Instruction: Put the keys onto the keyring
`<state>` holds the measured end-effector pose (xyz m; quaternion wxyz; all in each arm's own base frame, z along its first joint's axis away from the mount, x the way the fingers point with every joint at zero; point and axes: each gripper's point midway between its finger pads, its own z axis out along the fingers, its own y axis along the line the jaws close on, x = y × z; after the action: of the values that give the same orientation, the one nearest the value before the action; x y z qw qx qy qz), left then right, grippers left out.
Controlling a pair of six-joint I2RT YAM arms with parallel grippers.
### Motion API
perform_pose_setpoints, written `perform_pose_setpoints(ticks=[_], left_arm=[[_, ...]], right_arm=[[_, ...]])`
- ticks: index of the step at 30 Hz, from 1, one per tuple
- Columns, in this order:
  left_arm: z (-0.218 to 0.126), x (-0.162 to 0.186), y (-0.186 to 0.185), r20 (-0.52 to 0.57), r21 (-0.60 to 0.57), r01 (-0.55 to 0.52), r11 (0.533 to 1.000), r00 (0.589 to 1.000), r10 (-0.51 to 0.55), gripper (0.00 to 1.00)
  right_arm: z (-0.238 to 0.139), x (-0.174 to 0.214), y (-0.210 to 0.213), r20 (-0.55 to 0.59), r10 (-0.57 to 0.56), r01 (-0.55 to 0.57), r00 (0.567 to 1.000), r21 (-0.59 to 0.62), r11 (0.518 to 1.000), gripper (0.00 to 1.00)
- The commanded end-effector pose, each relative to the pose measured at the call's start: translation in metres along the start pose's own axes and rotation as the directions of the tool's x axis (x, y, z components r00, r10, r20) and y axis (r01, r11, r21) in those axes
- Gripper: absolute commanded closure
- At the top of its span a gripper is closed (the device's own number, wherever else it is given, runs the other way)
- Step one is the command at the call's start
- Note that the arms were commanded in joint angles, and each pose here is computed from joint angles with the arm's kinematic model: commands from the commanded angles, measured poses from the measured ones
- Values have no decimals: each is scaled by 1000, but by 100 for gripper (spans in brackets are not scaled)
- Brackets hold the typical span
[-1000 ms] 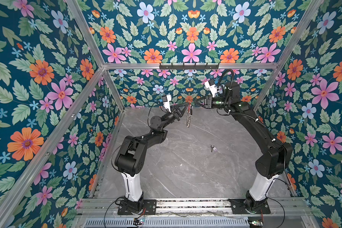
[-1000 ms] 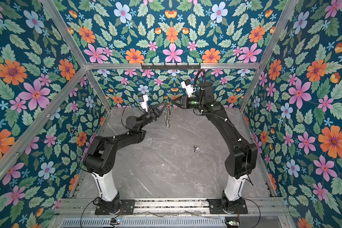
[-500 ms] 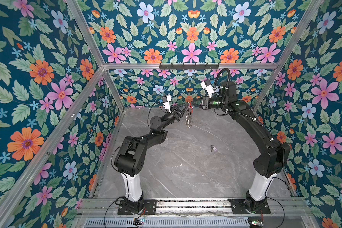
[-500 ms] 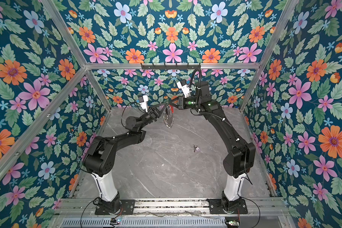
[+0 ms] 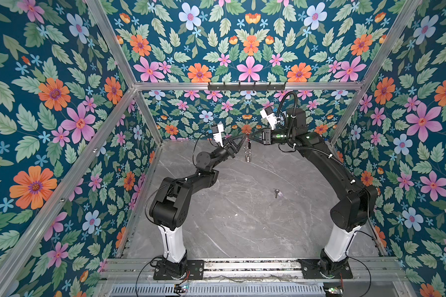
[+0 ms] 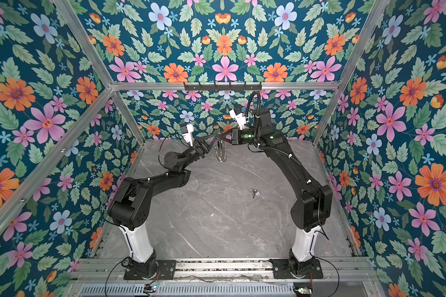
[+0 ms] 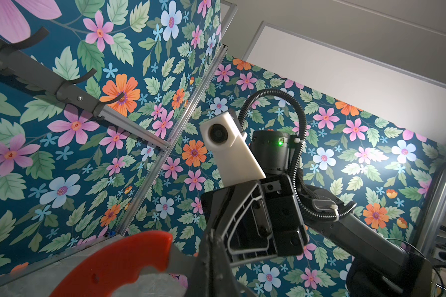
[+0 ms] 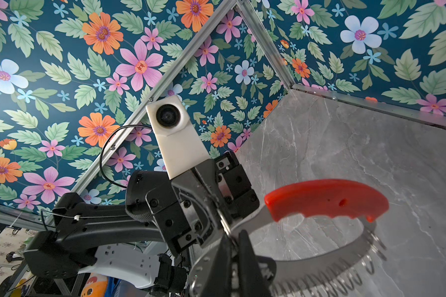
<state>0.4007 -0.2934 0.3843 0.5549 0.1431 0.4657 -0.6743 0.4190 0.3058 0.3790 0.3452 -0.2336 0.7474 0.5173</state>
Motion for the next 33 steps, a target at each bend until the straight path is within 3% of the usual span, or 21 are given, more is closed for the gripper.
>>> perform_pose_setpoints(ticks=[1,8,15,18,22,24,28,31,33], left_arm=[[0,-9,-18,23,56,-50,997,999,48,100],[-2,0,-10,-3,41,-62,997,998,62,100],[-15,17,11,-159,-41,-208,977,967,199,71],[-23,28,22,-275,-91,-355,930,907,319,65],[-36,51,33,-451,-43,-562,826,749,486,64],[-41,59,35,-493,5,-609,793,689,532,64],[-44,73,32,-547,120,-622,774,609,574,65],[-45,77,33,-580,158,-611,776,579,573,66],[-43,76,31,-589,170,-590,789,581,561,66]], right_arm=[[-3,-8,8,24,-36,36,999,-13,999,98],[-4,-4,2,8,-56,56,998,22,998,100],[-7,10,-22,-76,-135,146,988,170,974,100],[-9,23,-47,-170,-225,269,959,303,914,100],[-8,41,-76,-371,-357,498,857,423,757,100],[-5,46,-81,-427,-381,556,820,432,710,100],[2,52,-72,-416,-396,554,819,388,737,100],[8,61,-61,-409,-442,581,799,333,743,100],[12,69,-55,-409,-485,616,773,300,728,100]])
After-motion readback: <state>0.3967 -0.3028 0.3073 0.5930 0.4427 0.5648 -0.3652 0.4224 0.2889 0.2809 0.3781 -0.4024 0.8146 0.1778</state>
